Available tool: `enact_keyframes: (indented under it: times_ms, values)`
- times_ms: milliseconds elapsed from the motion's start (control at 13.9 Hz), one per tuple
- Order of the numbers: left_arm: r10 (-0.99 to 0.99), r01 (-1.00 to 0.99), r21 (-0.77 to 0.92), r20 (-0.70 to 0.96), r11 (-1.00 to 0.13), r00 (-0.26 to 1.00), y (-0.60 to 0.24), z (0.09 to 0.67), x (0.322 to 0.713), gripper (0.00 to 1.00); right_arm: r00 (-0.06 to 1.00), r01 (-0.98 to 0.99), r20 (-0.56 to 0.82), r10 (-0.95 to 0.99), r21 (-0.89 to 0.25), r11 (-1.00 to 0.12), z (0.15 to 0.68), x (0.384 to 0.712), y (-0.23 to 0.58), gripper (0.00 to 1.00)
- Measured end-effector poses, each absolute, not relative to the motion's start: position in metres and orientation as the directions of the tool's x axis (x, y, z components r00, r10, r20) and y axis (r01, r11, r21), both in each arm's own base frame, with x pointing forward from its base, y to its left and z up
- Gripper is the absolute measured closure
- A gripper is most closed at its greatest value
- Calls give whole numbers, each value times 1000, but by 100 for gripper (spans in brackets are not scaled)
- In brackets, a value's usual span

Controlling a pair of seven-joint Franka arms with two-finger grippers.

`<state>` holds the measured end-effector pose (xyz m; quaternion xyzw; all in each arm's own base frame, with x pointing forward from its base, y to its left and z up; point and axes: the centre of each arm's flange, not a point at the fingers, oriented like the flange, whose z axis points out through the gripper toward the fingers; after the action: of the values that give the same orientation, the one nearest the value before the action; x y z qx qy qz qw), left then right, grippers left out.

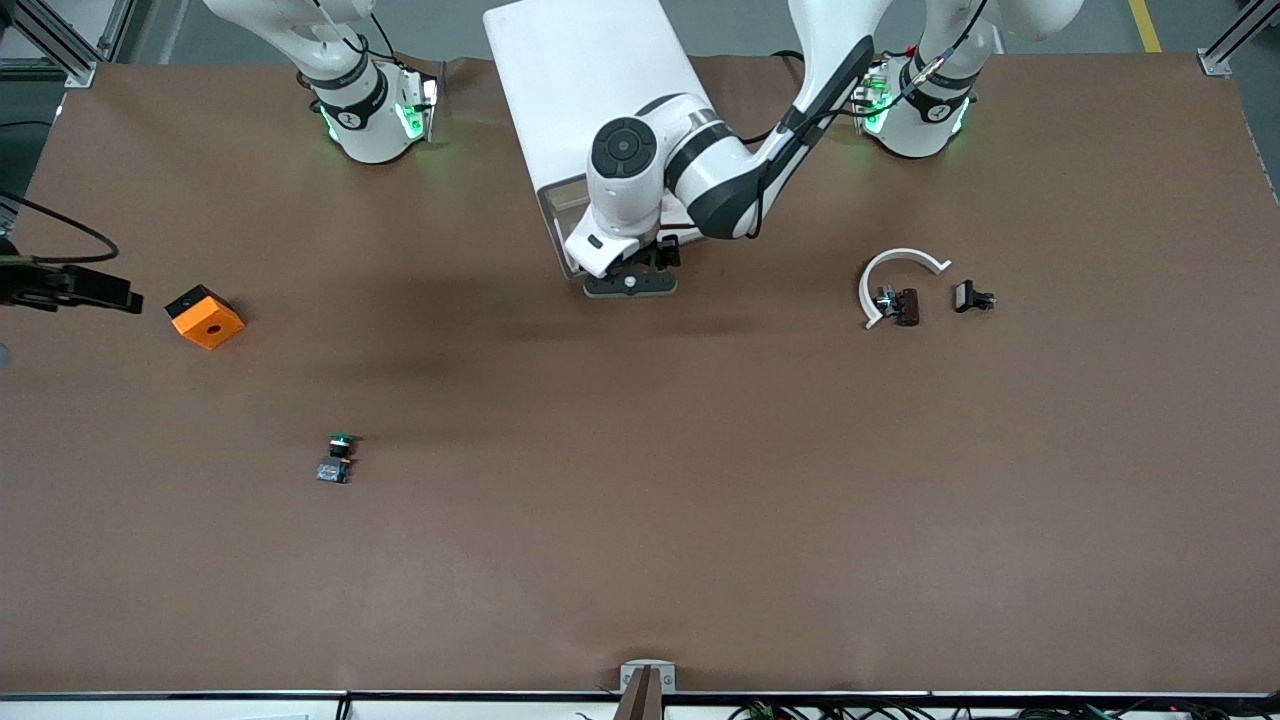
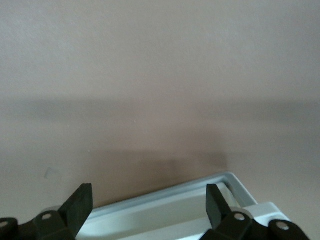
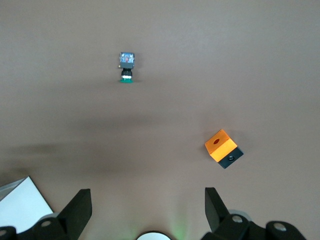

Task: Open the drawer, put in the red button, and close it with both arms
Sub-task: 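Push the drawer shut into the cabinet with the left gripper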

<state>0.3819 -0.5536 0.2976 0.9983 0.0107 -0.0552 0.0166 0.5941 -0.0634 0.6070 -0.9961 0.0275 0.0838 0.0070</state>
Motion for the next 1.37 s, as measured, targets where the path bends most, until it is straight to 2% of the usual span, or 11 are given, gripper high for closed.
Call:
enact_keyframes:
  times_ms: [288,576,863,1367]
  values:
    - [41,55,69,-191,-996,981,-565,295,364,0,991,-49,-121,-48,-2,-999,649,573,-60,0]
    - [75,103,98,-256,-990,964,-569,296,357,0,994,-50,-94,-48,-17,-999,671,559,-60,0]
    - [120,167,122,-324,-978,938,-570,296,356,0,990,-48,-131,-44,-29,-998,658,546,-58,0]
    - [159,222,133,-371,-966,915,-567,295,360,0,996,-47,-72,-44,-46,-998,650,497,-58,0]
